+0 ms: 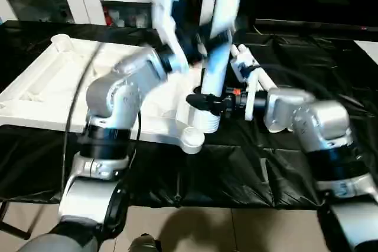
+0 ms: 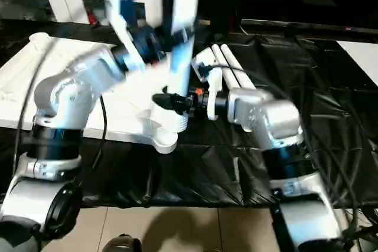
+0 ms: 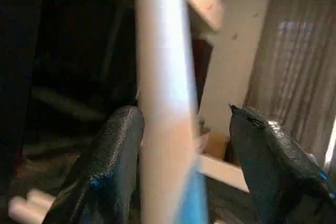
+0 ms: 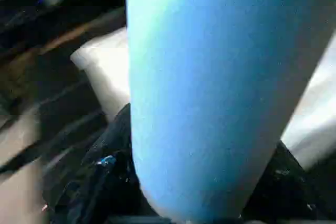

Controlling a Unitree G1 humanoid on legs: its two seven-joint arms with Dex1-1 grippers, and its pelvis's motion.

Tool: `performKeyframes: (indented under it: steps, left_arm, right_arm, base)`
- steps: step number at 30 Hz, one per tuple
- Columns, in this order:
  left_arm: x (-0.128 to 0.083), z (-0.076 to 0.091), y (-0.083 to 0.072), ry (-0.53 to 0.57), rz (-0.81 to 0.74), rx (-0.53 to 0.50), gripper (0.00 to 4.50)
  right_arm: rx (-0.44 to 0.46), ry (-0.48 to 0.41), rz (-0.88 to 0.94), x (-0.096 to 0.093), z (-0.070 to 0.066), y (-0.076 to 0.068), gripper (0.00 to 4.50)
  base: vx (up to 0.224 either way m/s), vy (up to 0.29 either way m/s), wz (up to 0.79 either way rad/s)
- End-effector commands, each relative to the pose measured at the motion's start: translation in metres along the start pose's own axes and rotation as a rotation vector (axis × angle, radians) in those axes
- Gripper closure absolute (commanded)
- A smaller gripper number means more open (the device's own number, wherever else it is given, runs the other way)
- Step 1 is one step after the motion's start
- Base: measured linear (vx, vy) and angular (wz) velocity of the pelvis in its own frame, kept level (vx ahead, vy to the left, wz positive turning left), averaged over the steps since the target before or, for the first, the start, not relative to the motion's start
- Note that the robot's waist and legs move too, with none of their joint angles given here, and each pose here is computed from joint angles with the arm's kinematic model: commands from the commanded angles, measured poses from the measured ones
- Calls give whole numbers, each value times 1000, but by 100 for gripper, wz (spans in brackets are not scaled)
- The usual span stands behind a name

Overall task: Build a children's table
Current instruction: Pick table leg, then insert table leg to table base

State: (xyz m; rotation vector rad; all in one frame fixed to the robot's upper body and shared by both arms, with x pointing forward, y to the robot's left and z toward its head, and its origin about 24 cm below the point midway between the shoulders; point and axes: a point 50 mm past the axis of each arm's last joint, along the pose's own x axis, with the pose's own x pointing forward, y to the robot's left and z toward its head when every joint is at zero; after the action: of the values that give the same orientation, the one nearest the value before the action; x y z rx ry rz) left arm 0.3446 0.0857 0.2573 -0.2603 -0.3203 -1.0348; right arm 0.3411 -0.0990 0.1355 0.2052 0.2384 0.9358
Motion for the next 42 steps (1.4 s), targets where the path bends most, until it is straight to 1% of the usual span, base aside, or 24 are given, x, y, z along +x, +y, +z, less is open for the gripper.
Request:
performKeyframes:
  steps: [1,2,3,5,6,7,8,9,10,11,12,13,14,16,17,19,20,21,25,26,34,38,41,42]
  left_arm:
    - [-8,-5,4,54,-53,23,149]
    - [-18,-14,7,143,-92,85,149]
    - [-19,-15,7,153,-96,91,149]
    - [-35,-31,11,299,-150,172,149]
    - [-35,-31,11,299,-150,172,149]
    - [-48,-45,16,406,-185,209,149]
    - [-50,-47,16,422,-191,214,149]
    - [-68,-65,21,554,-241,218,149]
    - [-68,-65,21,554,-241,218,149]
    - [-88,-81,26,687,-292,240,149]
    - [-88,-81,26,687,-292,240,166]
    - [-111,-98,35,840,-324,246,177]
    - [-122,-105,42,914,-323,259,184]
    - [-133,-111,50,994,-314,285,190]
    - [-137,-112,53,1029,-319,297,205]
    - [-142,-113,56,1062,-330,299,229]
    - [-143,-114,56,1067,-333,296,229]
    - [-146,-114,57,1080,-340,283,252]
    - [-153,-118,62,1136,-331,294,278]
    - [-153,-118,62,1136,-331,294,299]
    - [-160,-122,70,1181,-324,302,362]
    - [-160,-123,70,1169,-329,278,393]
    - [-153,-127,66,1118,-328,220,408]
    - [-144,-136,59,1081,-341,169,422]
  right_arm:
    - [-40,-84,-137,-8,7,-14,259]
    - [-71,-74,-177,-9,5,-18,259]
    - [-74,-73,-181,-9,4,-18,259]
    - [-99,-58,-213,-11,0,-21,259]
    - [-99,-58,-213,-11,0,-21,259]
    - [-100,-60,-229,-12,-3,-22,259]
    - [-101,-60,-232,-13,-3,-23,259]
    - [-98,-59,-234,-14,-7,-23,259]
    - [-98,-59,-234,-14,-7,-23,259]
    - [-90,-56,-233,-15,-11,-22,259]
    - [-90,-56,-233,-15,-11,-22,259]
    - [-92,-53,-229,-16,-17,-21,259]
    - [-95,-51,-223,-16,-19,-20,259]
    - [-99,-53,-217,-16,-21,-19,259]
    - [-101,-55,-215,-16,-22,-19,259]
    - [-105,-55,-206,-16,-22,-18,259]
    - [-105,-55,-205,-16,-23,-18,259]
    - [-106,-51,-201,-16,-23,-17,259]
    - [-110,-44,-199,-17,-26,-16,259]
    - [-110,-44,-199,-17,-26,-16,259]
    - [-115,-44,-194,-18,-28,-15,259]
    - [-117,-44,-192,-18,-27,-15,259]
    - [-117,-38,-194,-15,-28,-16,259]
    - [-119,-32,-194,-13,-29,-16,259]
  base:
    - [0,0,0]
    - [0,0,0]
    - [0,0,0]
    - [0,0,0]
    - [0,0,0]
    - [0,0,0]
    - [0,0,0]
    - [0,0,0]
    - [0,0,0]
    - [0,0,0]
    - [0,0,0]
    - [0,0,0]
    - [0,0,0]
    - [0,0,0]
    - [0,0,0]
    - [0,0,0]
    - [0,0,0]
    - [0,0,0]
    - [0,0,0]
    - [0,0,0]
    - [0,0,0]
    - [0,0,0]
    - [0,0,0]
    - [0,0,0]
